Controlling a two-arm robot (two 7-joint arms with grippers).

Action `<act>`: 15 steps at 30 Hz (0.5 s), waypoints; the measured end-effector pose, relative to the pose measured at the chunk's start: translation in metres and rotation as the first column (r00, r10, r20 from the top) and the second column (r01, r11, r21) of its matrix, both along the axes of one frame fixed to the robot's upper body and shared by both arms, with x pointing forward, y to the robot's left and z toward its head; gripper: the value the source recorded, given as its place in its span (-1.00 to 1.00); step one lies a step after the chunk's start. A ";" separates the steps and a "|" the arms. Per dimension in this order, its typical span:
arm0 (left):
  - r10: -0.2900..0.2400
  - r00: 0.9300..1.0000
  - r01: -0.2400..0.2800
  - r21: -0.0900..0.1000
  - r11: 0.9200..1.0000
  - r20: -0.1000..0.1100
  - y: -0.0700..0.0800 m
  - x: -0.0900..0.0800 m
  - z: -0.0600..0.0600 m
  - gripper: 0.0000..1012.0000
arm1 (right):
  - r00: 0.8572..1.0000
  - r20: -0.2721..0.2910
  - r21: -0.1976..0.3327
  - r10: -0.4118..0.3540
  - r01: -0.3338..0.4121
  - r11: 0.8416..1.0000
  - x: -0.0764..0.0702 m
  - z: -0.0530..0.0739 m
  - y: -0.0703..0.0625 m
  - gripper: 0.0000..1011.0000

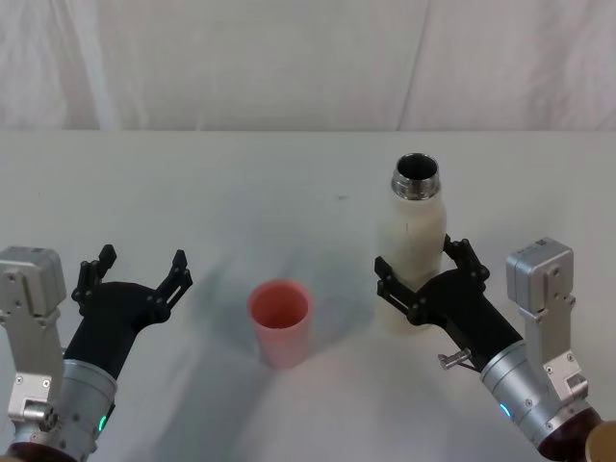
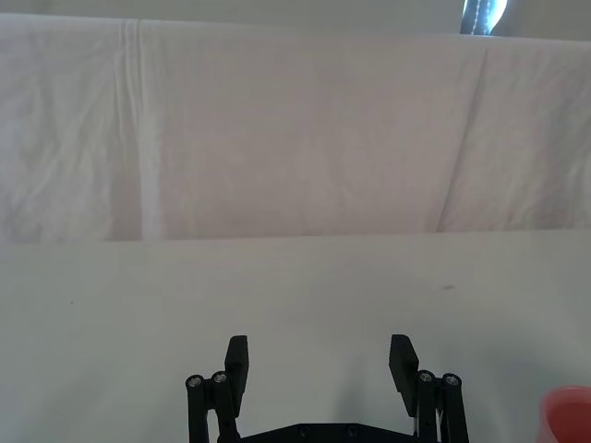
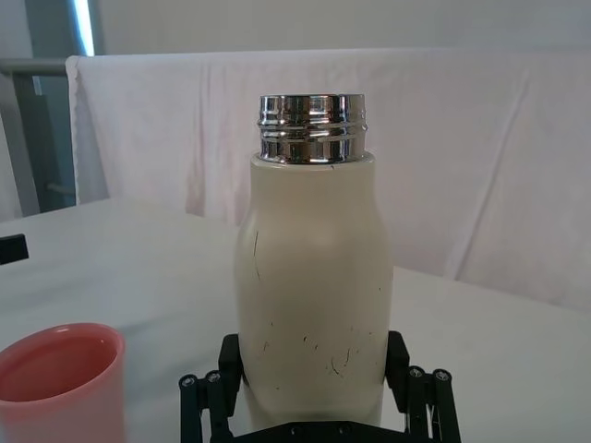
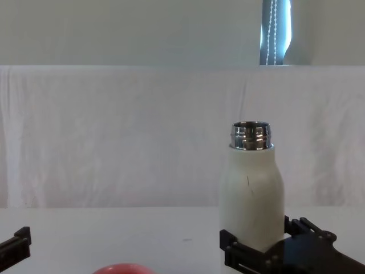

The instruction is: Grasp the thermos with one hand and pour water into the cup lid.

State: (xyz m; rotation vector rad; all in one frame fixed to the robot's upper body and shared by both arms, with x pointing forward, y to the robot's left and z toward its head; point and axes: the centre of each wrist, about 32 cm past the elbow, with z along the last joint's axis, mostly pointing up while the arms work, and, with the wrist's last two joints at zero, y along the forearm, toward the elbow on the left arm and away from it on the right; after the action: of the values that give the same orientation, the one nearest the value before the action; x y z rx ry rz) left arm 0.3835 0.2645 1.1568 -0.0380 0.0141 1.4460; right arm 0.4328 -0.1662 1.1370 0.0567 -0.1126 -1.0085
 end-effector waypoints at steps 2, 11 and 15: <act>0.000 1.000 0.000 0.000 1.000 0.000 0.000 0.000 0.000 0.98 | 1.000 -0.001 -0.001 -0.002 0.002 1.000 0.000 0.000 0.000 0.88; 0.000 1.000 0.000 0.000 1.000 0.000 0.000 0.000 0.000 0.98 | 1.000 -0.001 -0.002 -0.003 0.003 1.000 0.000 -0.001 0.000 0.88; 0.000 1.000 0.000 0.000 1.000 0.000 0.000 0.000 0.000 0.98 | 1.000 -0.001 -0.002 -0.002 0.002 1.000 0.000 -0.001 0.000 0.88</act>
State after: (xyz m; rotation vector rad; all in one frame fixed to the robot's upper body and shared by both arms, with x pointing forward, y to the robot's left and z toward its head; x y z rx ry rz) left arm 0.3835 0.2645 1.1568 -0.0380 0.0140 1.4460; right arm 0.4330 -0.1664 1.1362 0.0542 -0.1130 -1.0107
